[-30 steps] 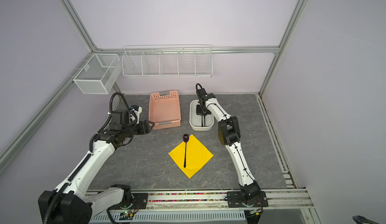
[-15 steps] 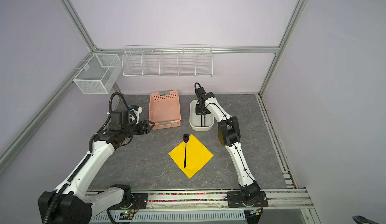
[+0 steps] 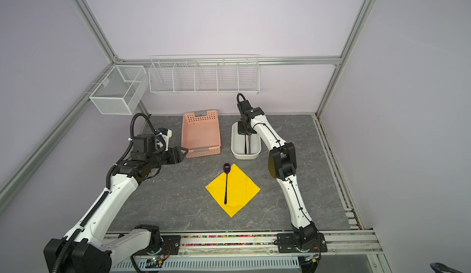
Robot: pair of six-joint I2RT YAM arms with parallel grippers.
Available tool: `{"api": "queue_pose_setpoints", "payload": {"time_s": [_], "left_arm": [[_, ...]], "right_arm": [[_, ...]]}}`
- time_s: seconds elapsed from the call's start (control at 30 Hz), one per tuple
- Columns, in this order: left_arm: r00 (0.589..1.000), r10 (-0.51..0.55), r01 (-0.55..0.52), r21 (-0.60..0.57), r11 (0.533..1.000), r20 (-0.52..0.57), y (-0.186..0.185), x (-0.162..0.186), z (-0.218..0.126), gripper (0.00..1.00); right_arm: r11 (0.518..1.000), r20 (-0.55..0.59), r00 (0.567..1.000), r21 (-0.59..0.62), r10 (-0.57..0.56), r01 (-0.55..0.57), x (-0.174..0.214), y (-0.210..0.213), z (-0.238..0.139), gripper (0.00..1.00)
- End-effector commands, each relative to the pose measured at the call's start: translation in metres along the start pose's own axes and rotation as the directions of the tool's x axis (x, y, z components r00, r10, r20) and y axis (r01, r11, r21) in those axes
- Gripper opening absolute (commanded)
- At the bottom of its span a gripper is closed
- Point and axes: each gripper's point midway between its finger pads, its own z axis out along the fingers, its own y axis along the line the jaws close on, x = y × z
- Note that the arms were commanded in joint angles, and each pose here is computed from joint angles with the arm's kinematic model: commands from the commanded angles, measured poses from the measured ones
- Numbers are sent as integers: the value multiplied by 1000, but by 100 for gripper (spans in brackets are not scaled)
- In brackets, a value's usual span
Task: Place the utensils on the paper napkin and roll it up
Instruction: 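Lower the open right gripper around the purple fork handle in the tray, then lift the purple fork with the right gripper and carry it over the napkin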
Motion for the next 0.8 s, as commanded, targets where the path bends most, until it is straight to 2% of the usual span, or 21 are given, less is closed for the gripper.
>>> {"api": "queue_pose_setpoints", "payload": {"time_s": [0.0, 0.37, 0.77], "left_arm": [[1000, -7, 7, 12, 1000, 15, -1, -1, -4, 66], [1000, -14, 13, 27, 1000, 19, -5, 1, -8, 66], [999, -35, 33, 61, 998, 30, -10, 3, -12, 66]], "right_arm": [[1000, 4, 1000, 4, -4, 4, 4, 5, -24, 7], [1000, -20, 1000, -9, -1, 0, 39, 17, -49, 7], [998, -35, 998, -23, 51, -51, 109, 16, -79, 7]]}}
